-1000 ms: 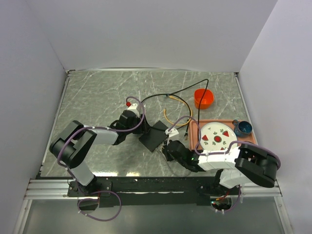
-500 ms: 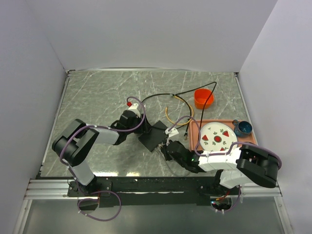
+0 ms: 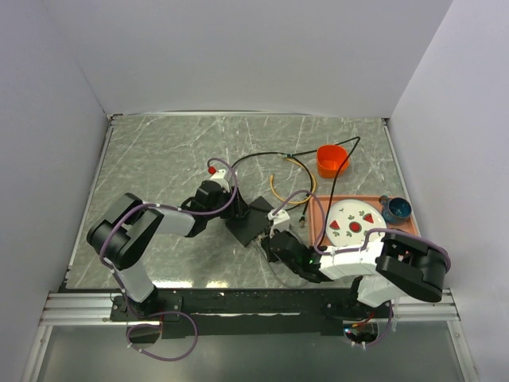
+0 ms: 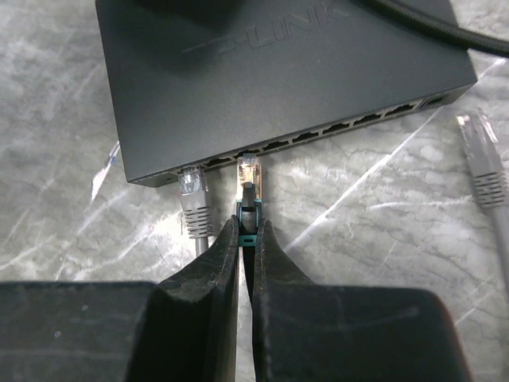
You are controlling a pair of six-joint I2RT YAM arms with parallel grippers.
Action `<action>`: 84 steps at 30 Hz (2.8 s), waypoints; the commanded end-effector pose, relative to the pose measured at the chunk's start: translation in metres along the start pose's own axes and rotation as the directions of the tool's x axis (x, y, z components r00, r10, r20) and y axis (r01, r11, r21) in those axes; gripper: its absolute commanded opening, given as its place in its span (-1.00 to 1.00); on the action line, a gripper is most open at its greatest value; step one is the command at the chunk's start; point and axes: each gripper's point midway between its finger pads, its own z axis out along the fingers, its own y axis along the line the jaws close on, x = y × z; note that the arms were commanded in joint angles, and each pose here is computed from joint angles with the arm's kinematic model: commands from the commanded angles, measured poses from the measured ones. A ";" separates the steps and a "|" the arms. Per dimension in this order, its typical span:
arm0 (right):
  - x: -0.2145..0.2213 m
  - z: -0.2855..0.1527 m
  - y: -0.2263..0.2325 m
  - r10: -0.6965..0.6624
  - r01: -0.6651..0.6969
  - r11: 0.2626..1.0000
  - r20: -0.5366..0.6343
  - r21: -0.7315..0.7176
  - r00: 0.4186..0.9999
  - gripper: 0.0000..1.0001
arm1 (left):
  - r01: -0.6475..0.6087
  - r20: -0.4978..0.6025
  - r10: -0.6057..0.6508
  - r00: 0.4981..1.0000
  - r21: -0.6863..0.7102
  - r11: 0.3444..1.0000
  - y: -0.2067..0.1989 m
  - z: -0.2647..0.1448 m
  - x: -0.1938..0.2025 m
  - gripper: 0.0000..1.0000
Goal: Insert the plug into the switch port
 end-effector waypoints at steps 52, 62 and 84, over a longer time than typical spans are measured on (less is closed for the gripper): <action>-0.037 0.018 0.012 0.022 -0.032 0.998 0.181 0.054 0.983 -1.00 | 0.091 -0.168 -0.075 0.983 0.094 0.991 -0.002 -0.004 0.063 0.00; -0.069 0.015 0.019 -0.013 -0.002 0.998 0.264 0.055 0.964 -1.00 | -0.013 -0.277 0.105 0.955 0.315 0.949 -0.033 -0.013 0.090 -0.20; -0.108 0.028 0.019 -0.049 0.070 0.995 0.279 -0.067 0.959 -1.00 | -0.025 -0.384 0.194 0.903 0.404 0.914 -0.058 -0.027 0.142 -0.20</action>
